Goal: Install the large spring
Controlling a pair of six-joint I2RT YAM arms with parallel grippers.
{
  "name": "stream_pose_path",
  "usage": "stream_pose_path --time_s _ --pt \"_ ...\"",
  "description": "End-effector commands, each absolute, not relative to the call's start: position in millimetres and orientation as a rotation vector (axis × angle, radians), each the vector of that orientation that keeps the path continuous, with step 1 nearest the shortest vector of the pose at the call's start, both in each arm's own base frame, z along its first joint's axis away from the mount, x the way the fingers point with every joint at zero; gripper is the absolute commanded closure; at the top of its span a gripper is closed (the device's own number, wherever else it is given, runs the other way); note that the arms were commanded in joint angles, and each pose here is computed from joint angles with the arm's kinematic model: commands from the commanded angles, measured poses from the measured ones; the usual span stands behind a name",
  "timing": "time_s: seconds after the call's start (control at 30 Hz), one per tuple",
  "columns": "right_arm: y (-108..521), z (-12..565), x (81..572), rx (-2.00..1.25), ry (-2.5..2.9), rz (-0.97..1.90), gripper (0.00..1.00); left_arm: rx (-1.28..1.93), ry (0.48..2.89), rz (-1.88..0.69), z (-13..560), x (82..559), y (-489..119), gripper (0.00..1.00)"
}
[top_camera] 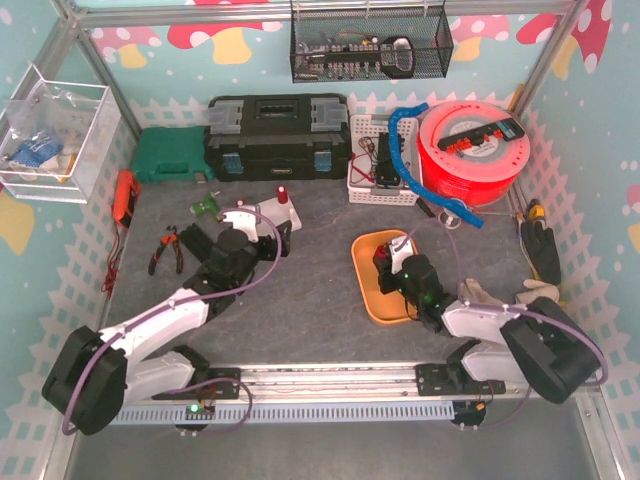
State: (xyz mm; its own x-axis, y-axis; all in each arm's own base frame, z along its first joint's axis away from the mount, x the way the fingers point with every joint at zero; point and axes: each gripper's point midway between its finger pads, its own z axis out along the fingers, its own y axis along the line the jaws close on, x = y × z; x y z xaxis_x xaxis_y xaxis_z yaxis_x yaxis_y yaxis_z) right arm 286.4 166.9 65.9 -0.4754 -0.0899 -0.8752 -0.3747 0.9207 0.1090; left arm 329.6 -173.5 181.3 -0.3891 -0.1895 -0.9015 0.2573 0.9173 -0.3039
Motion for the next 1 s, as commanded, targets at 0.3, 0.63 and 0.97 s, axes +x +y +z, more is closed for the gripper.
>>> stream_pose_path --time_s 0.3,0.63,0.97 --pt "220 171 259 -0.651 1.725 0.622 1.0 0.206 1.824 -0.818 222 300 -217 0.08" --pt "254 178 236 -0.793 1.66 0.779 1.0 0.489 1.924 -0.774 241 270 -288 0.34" --pt "243 174 246 -0.664 1.711 0.752 1.0 0.548 2.038 -0.774 237 270 -343 0.35"
